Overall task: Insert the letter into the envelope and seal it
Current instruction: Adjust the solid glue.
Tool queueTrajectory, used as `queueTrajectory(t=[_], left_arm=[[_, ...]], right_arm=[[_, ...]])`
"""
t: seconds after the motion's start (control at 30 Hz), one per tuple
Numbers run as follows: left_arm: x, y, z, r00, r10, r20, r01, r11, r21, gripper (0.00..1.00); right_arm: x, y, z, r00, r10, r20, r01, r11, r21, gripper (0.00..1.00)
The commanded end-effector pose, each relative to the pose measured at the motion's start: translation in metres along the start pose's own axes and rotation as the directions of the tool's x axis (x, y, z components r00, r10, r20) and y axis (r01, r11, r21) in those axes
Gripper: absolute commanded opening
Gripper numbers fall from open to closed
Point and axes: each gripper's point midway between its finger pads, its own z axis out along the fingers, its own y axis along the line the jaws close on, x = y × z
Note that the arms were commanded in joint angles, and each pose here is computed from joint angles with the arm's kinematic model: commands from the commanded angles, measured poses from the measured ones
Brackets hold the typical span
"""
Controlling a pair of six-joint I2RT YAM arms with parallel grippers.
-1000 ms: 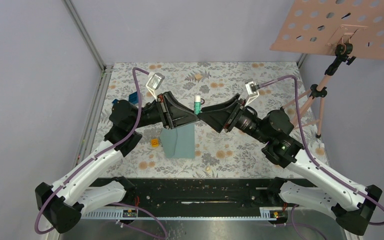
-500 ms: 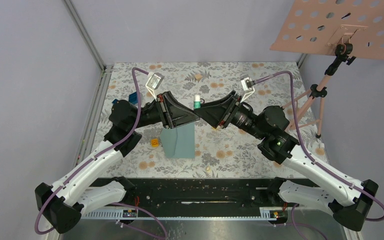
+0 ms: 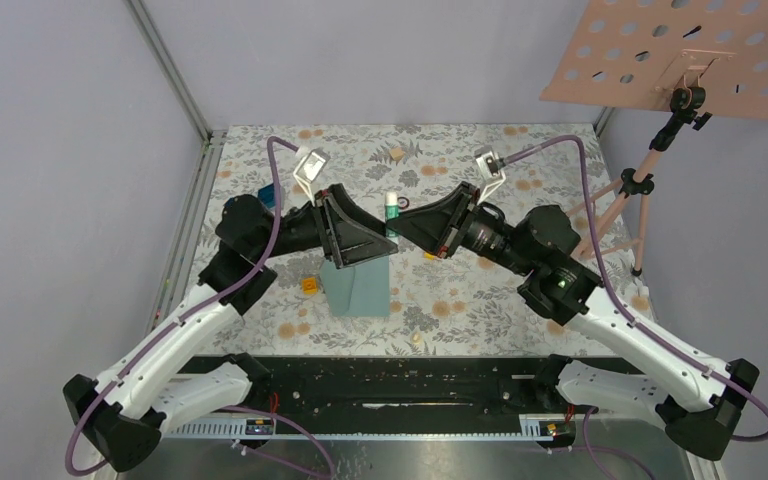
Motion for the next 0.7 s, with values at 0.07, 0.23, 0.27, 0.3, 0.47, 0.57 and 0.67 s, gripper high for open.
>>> queueTrajectory(t=[0.07, 0.23, 0.27, 0.3, 0.47, 0.57, 0.67], left_arm=[[-0.03, -0.018, -0.019, 0.992, 0.123, 0.0, -0.123, 0.99, -0.063, 0.93], [-0.042, -0.027, -0.012, 0.998, 0.054, 0.025, -0.054, 0.999, 0.004, 0.88], [-0.043, -0.027, -0.012, 0.998, 0.053, 0.029, -0.053, 0.999, 0.012, 0.87], [-0.044, -0.027, -0.011, 0.998, 0.05, 0.031, -0.051, 0.999, 0.02, 0.86], [-0.045, -0.035, -0.01, 0.999, 0.037, 0.032, -0.039, 0.997, 0.061, 0.8], [-0.046, -0.039, -0.011, 0.998, 0.039, 0.041, -0.042, 0.996, 0.08, 0.73], [-0.044, -0.036, -0.01, 0.999, 0.03, 0.032, -0.032, 0.996, 0.077, 0.6]], right_arm=[[-0.014, 0.023, -0.01, 0.989, -0.129, -0.074, 0.128, 0.991, -0.027, 0.0], [0.005, 0.028, -0.006, 0.963, -0.136, -0.234, 0.124, 0.99, -0.065, 0.0], [0.007, 0.028, -0.005, 0.958, -0.132, -0.253, 0.12, 0.991, -0.063, 0.0], [0.007, 0.028, -0.003, 0.956, -0.13, -0.263, 0.117, 0.991, -0.066, 0.0], [0.012, 0.023, 0.001, 0.951, -0.119, -0.284, 0.107, 0.993, -0.058, 0.0], [0.016, 0.022, 0.002, 0.947, -0.109, -0.303, 0.095, 0.994, -0.062, 0.0], [0.018, 0.022, 0.003, 0.947, -0.104, -0.305, 0.089, 0.994, -0.065, 0.0]])
